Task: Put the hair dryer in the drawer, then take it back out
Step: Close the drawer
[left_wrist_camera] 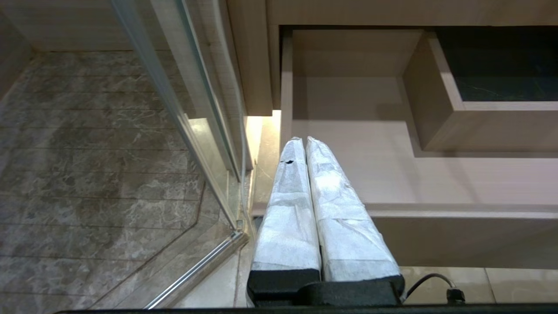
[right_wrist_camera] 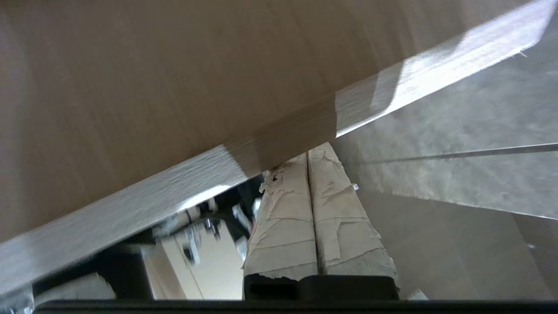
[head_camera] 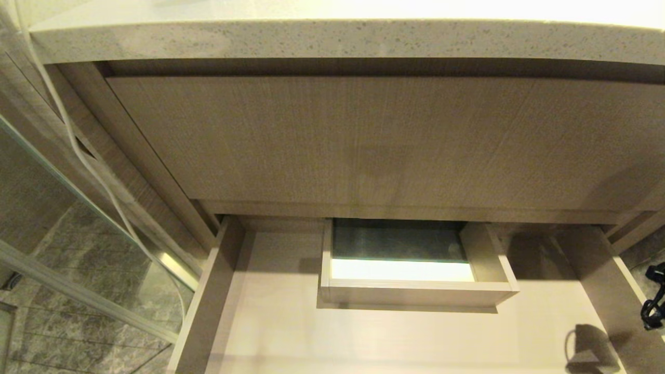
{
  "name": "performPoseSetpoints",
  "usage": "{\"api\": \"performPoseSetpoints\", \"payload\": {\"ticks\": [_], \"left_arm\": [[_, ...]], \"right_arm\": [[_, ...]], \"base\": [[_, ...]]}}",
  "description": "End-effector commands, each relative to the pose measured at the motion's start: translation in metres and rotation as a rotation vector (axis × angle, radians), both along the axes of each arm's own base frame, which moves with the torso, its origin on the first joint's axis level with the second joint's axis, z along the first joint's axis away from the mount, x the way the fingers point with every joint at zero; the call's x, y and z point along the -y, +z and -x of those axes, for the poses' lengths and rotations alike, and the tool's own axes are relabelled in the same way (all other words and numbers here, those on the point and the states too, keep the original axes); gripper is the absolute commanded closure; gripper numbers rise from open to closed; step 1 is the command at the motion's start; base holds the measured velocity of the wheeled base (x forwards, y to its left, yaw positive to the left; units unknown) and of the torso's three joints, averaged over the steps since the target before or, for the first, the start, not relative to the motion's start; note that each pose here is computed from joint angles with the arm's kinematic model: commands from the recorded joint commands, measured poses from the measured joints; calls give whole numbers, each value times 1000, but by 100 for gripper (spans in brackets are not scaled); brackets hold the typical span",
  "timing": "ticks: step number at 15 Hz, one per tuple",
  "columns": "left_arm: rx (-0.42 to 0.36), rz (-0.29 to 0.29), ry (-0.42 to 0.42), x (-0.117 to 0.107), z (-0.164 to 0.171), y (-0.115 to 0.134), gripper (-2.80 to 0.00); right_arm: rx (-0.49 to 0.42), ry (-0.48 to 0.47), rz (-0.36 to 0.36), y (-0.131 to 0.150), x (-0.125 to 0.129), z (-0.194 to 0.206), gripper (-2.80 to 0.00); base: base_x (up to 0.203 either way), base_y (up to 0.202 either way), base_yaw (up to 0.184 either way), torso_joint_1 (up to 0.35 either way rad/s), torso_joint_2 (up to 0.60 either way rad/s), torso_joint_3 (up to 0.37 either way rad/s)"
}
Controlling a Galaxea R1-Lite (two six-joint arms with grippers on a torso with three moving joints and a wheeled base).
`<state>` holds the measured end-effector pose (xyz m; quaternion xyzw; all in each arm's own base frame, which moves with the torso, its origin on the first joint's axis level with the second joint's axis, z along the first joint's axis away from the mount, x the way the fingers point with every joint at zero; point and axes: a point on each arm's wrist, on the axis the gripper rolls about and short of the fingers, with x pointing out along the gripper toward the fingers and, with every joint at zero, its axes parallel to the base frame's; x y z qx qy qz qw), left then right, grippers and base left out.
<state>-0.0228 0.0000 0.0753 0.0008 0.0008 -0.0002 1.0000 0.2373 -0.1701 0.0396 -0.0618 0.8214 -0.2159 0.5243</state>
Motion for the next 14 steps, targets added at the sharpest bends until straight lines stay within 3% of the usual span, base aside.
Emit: {"api": "performPoseSetpoints", "payload": {"ticks": [1, 7, 14], "left_arm": [[0, 0, 0, 0, 0, 0, 0], [0, 0, 0, 0, 0, 0, 0], [0, 0, 0, 0, 0, 0, 0]], "right_arm": [[31, 14, 14, 1, 2, -3, 0], [115, 40, 51, 2, 5, -12, 0], [310, 134, 98, 7, 16, -31, 0]], "base": [[0, 0, 0, 0, 0, 0], [0, 0, 0, 0, 0, 0], [0, 0, 0, 0, 0, 0]]}}
